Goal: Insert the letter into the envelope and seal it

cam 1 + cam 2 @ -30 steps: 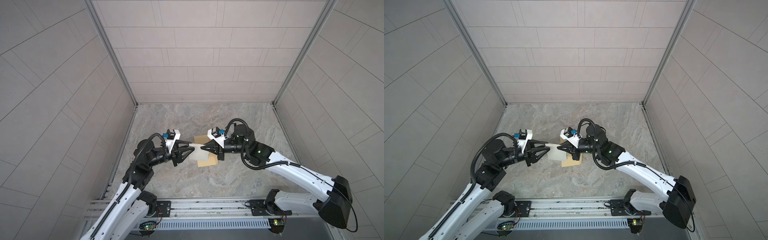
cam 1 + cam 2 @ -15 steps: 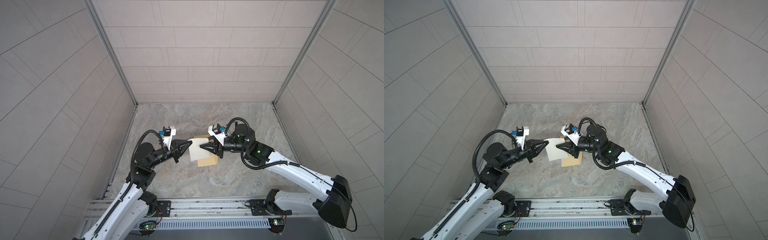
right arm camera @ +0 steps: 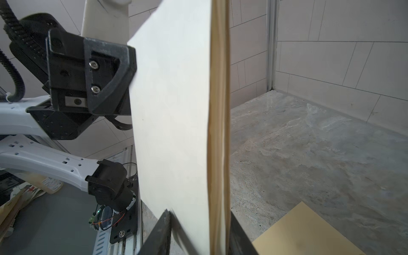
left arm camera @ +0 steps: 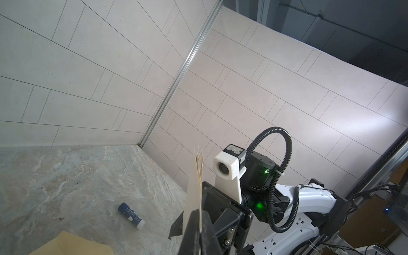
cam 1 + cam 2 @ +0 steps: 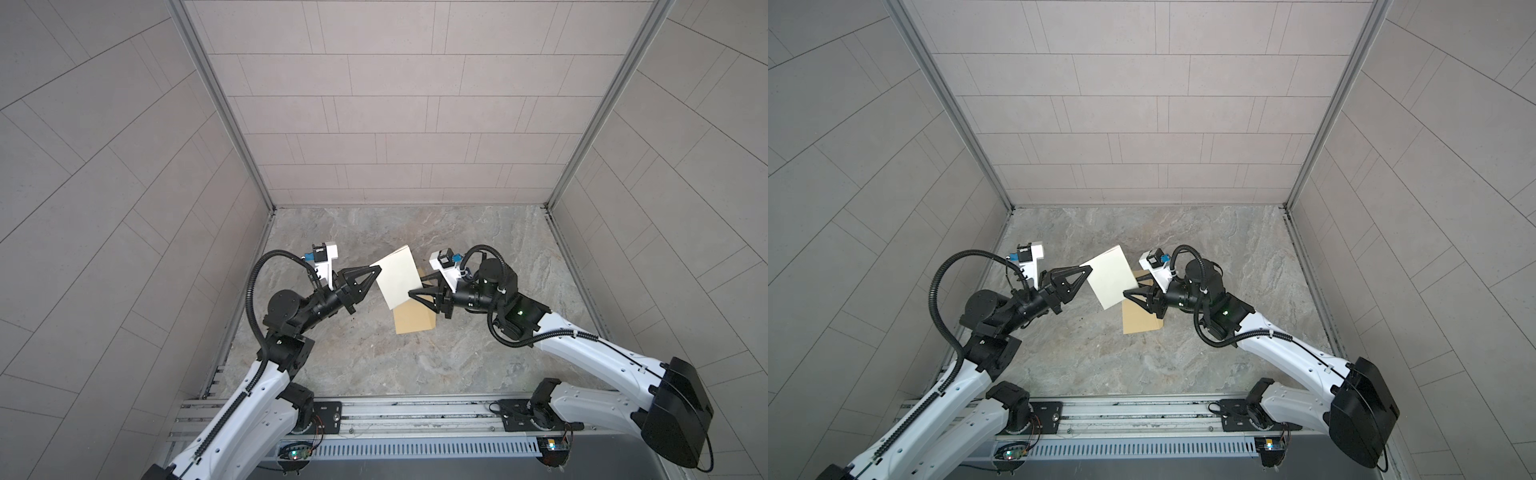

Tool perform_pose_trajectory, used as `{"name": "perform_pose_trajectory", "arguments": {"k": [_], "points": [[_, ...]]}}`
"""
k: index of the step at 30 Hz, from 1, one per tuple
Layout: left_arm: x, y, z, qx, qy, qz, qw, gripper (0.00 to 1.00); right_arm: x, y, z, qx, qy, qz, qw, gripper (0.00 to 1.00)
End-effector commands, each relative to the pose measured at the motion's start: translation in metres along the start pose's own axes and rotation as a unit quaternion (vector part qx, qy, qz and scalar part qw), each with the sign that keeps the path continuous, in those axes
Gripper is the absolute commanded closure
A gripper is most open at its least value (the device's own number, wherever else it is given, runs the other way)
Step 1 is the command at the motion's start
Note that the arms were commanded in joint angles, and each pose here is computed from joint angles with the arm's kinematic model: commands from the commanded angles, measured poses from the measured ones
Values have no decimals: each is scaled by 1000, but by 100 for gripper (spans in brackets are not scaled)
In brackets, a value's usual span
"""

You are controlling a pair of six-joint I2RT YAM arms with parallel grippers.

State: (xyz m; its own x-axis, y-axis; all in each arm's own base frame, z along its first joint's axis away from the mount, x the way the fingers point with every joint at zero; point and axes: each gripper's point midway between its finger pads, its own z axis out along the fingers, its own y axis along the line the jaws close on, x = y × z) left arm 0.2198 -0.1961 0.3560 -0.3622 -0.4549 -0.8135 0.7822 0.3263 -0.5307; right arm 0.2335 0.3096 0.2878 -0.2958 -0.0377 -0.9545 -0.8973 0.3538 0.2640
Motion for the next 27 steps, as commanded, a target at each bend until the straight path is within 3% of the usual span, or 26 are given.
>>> {"name": "perform_pose_trajectory", "arguments": {"k": [1, 13, 16, 19, 23, 27], "points": [[-7, -8, -2, 16, -20, 7, 1000, 100, -26, 12, -6, -24, -47, -3, 999, 69], [3, 10, -3, -16, -16, 8, 1000, 100, -36, 3, -3, -22, -69, 29, 997, 99], [10, 21, -4, -43, -5, 12, 999, 100, -35, -5, -4, -3, -68, 35, 997, 100], [17, 33, -7, -80, 12, 15, 997, 89, -31, -16, -6, 27, -66, 38, 997, 100], [23, 46, -10, -121, 28, 20, 992, 65, -21, -30, -10, 72, -44, 38, 996, 100], [32, 58, -12, -145, 42, 11, 988, 48, -8, -46, -18, 127, -15, 28, 991, 100]]}}
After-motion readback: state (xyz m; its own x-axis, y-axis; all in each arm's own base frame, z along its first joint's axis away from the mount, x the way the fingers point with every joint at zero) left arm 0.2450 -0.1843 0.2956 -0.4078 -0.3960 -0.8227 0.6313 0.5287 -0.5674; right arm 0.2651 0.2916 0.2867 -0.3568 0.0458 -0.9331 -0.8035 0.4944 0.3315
